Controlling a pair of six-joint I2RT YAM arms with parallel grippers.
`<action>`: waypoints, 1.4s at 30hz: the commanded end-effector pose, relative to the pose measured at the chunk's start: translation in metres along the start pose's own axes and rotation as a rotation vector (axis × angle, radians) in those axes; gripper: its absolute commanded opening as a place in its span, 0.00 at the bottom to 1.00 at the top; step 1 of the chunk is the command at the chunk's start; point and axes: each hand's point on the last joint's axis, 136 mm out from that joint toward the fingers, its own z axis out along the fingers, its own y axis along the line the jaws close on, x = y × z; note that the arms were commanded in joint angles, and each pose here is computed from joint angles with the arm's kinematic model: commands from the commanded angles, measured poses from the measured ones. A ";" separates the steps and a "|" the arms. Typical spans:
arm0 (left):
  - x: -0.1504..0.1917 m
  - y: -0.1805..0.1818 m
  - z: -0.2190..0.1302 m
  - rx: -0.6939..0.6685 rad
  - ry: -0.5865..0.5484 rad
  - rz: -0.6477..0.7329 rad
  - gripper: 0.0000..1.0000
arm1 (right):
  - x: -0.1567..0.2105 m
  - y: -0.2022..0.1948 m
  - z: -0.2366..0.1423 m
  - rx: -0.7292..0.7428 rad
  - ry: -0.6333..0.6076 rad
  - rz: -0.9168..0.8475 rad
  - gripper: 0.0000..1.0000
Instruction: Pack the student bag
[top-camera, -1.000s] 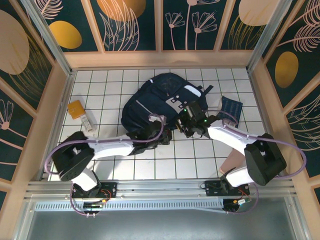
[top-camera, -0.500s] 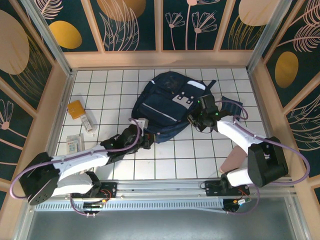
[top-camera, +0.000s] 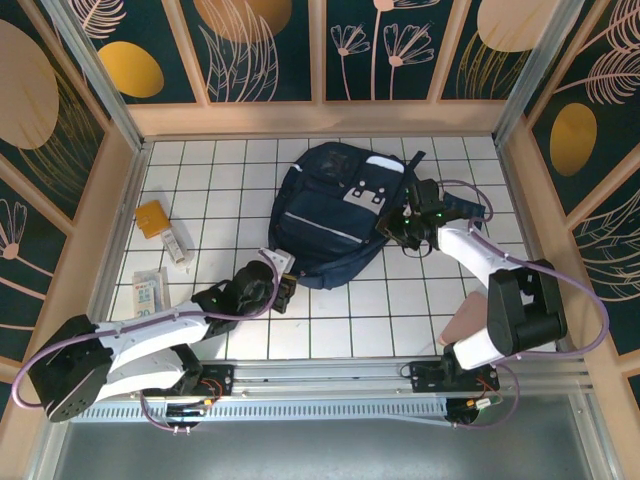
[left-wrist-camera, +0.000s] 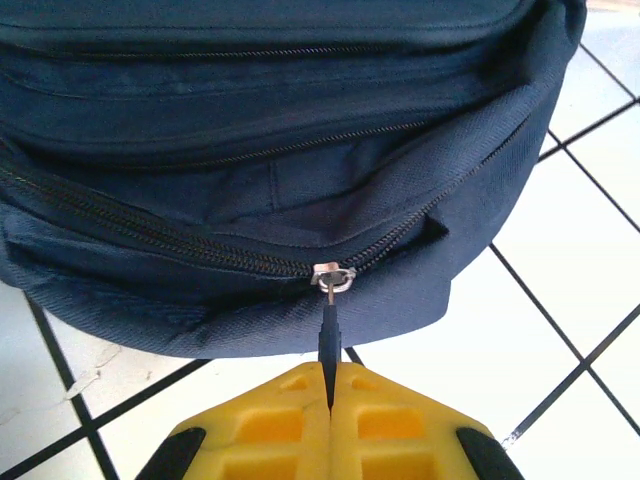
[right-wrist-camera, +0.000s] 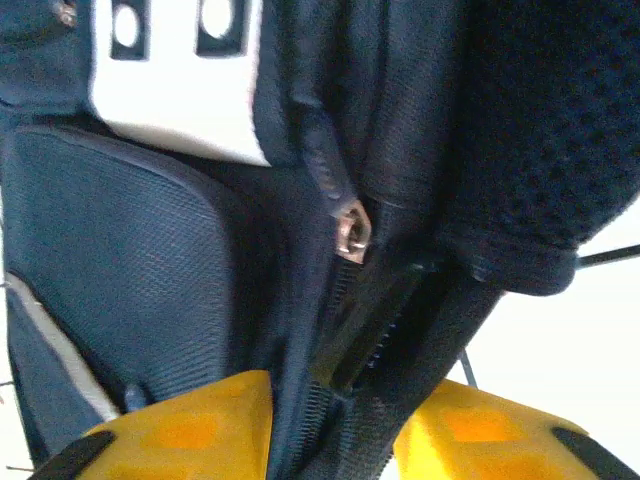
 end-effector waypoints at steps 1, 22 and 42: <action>-0.027 -0.025 -0.003 0.100 -0.040 0.058 0.00 | -0.014 0.018 -0.030 -0.029 -0.112 -0.159 0.49; -0.050 -0.084 -0.006 0.362 -0.052 -0.027 0.00 | 0.136 0.034 -0.004 0.188 0.111 0.572 0.54; -0.054 0.119 -0.033 -0.357 -0.340 -0.233 0.00 | 0.087 0.059 -0.034 -0.018 0.092 0.038 0.00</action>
